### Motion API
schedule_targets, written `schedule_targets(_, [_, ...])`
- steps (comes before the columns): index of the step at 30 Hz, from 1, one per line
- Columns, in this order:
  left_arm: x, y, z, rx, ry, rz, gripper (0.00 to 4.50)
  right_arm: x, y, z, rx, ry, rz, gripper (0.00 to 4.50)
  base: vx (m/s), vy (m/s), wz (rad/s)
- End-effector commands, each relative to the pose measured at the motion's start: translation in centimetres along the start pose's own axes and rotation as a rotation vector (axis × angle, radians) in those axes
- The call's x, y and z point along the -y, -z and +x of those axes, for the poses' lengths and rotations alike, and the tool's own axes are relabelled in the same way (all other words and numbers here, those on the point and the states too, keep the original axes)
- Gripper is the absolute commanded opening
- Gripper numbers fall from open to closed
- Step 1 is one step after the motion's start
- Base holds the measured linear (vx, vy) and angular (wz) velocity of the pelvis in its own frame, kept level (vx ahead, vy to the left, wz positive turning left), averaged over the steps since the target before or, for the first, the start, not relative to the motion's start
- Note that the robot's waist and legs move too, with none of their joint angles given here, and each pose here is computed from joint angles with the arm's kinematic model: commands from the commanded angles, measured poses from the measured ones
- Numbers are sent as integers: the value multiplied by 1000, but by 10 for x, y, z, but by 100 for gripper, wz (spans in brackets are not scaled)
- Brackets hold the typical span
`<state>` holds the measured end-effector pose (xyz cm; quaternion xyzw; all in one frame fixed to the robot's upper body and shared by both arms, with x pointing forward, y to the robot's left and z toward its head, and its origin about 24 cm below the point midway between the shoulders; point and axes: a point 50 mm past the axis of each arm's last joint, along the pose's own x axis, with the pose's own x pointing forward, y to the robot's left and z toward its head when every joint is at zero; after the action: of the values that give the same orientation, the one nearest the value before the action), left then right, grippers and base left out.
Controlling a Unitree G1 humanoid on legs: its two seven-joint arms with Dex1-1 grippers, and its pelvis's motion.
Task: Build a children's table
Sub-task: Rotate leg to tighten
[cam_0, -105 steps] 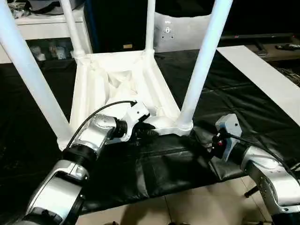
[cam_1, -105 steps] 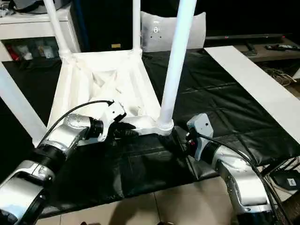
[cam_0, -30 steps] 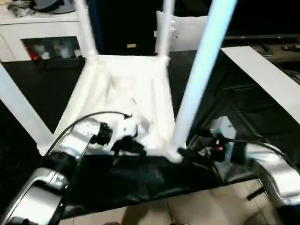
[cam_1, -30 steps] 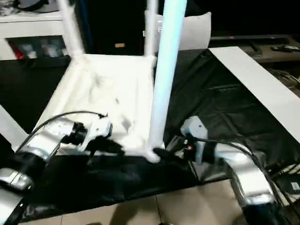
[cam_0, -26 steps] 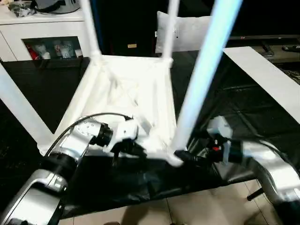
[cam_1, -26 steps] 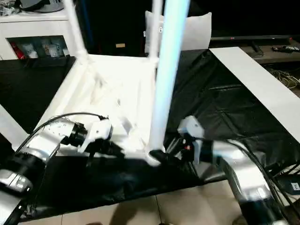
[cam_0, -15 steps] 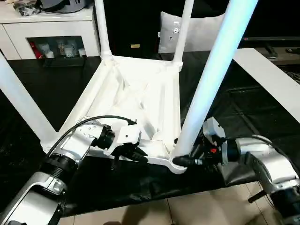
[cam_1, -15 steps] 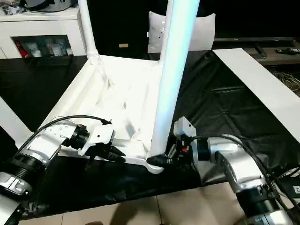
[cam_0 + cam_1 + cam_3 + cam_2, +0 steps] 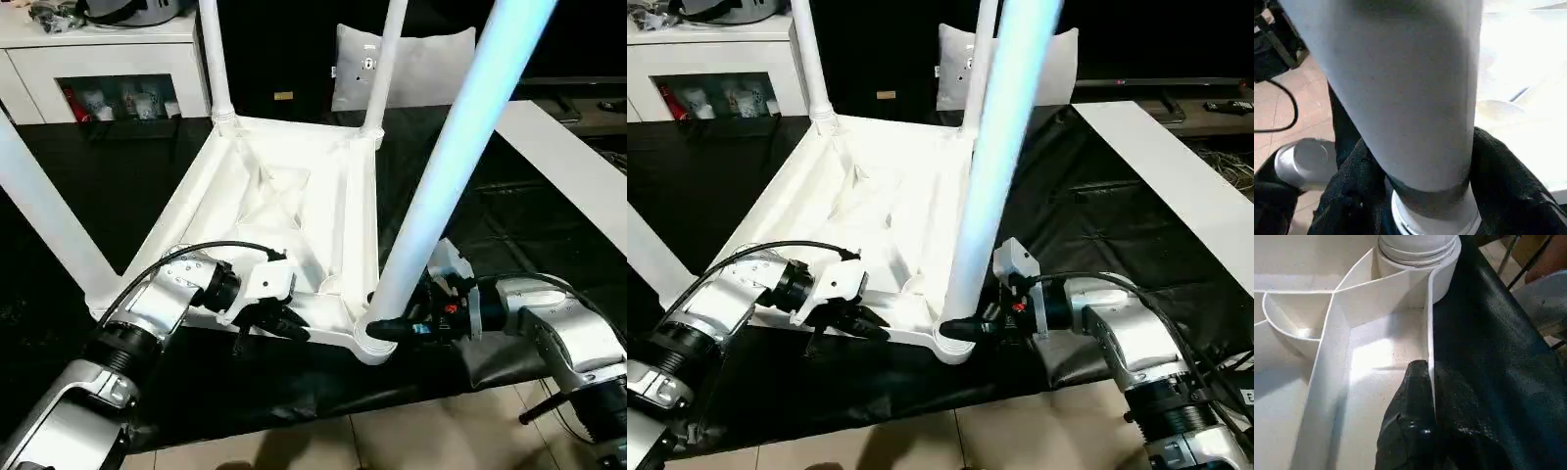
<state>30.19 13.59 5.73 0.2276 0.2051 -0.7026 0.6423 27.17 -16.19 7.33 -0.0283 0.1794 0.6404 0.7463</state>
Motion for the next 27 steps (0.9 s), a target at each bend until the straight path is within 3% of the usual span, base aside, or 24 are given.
schedule_targets(1, [-7,-5,1,26,-115,-41,0,-3,-1,14,24,22,27,207,0,0,0])
schedule_targets(2, [-7,-5,1,26,-115,-41,0,-3,-1,14,24,22,27,207,0,0,0])
schedule_targets(4, [-12,-10,4,80,-240,-125,0,10,2,29,29,216,59,206,0,0,0])
schedule_targets(8, [-17,-18,7,118,-336,-180,0,20,1,43,55,342,89,202,0,0,0])
schedule_targets(11, [-24,-30,14,152,-489,-250,0,36,-4,63,80,548,145,198,0,0,0])
schedule_targets(15, [-26,-45,25,177,-595,-280,0,42,-14,77,114,666,184,197,0,0,0])
schedule_targets(17, [-24,-46,28,169,-586,-265,0,42,-15,77,123,661,169,197,0,0,0])
schedule_targets(19, [-22,-45,30,161,-578,-252,0,42,-16,74,149,653,157,266,0,0,0])
schedule_targets(21, [-21,-45,29,154,-577,-247,0,41,-16,72,165,646,154,266,0,0,0])
schedule_targets(27, [-15,-37,19,124,-513,-194,0,38,-14,51,180,627,72,329,0,0,0])
